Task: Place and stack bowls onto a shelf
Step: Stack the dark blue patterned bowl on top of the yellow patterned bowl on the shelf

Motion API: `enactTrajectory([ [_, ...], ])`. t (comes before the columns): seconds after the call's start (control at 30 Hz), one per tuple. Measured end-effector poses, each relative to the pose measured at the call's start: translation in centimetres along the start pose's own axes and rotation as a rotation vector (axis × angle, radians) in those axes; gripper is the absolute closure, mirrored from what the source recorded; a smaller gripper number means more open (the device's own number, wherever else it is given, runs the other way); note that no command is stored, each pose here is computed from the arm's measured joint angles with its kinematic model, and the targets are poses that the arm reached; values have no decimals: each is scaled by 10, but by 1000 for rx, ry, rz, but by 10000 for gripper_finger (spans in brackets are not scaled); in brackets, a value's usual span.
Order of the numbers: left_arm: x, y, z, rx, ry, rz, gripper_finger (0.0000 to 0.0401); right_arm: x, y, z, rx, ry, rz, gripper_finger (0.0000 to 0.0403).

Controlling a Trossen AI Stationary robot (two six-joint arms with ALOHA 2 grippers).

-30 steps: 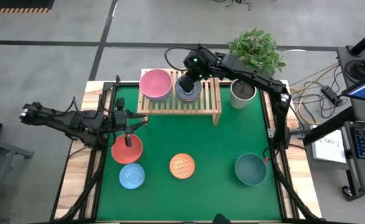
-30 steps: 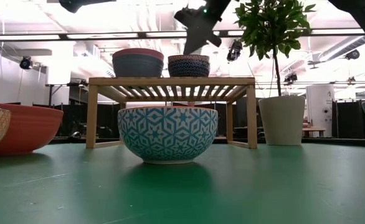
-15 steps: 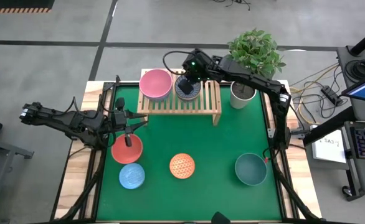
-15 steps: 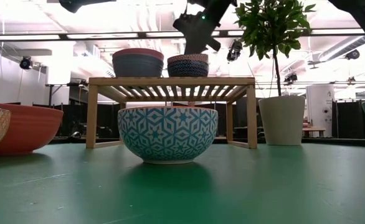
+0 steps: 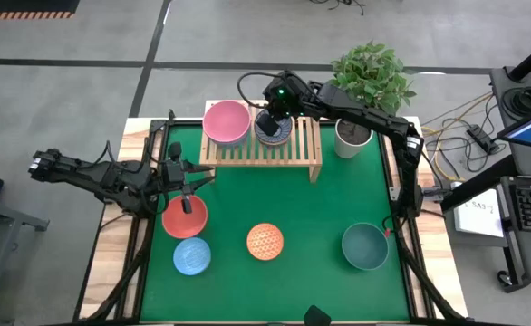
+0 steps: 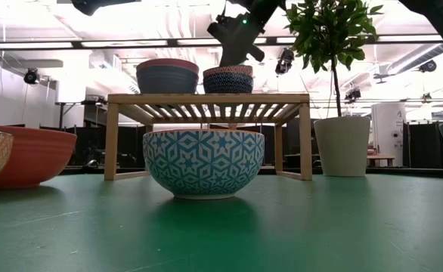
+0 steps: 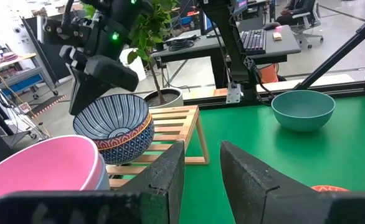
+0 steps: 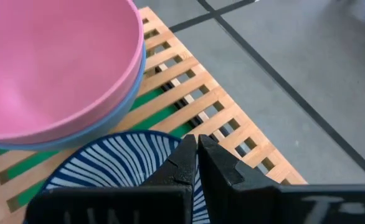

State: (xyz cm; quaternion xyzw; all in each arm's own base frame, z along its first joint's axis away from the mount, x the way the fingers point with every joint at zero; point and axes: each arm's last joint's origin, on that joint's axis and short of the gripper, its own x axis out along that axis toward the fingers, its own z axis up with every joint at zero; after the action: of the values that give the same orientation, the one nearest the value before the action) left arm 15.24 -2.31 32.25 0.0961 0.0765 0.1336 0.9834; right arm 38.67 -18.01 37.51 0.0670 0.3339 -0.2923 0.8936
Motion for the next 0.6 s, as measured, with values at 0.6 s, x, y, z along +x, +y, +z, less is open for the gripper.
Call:
enactTrajectory([
  [0.6,0,0,-1,5,7,-1,315,-7,9,-7,-60,-8,-44,394],
])
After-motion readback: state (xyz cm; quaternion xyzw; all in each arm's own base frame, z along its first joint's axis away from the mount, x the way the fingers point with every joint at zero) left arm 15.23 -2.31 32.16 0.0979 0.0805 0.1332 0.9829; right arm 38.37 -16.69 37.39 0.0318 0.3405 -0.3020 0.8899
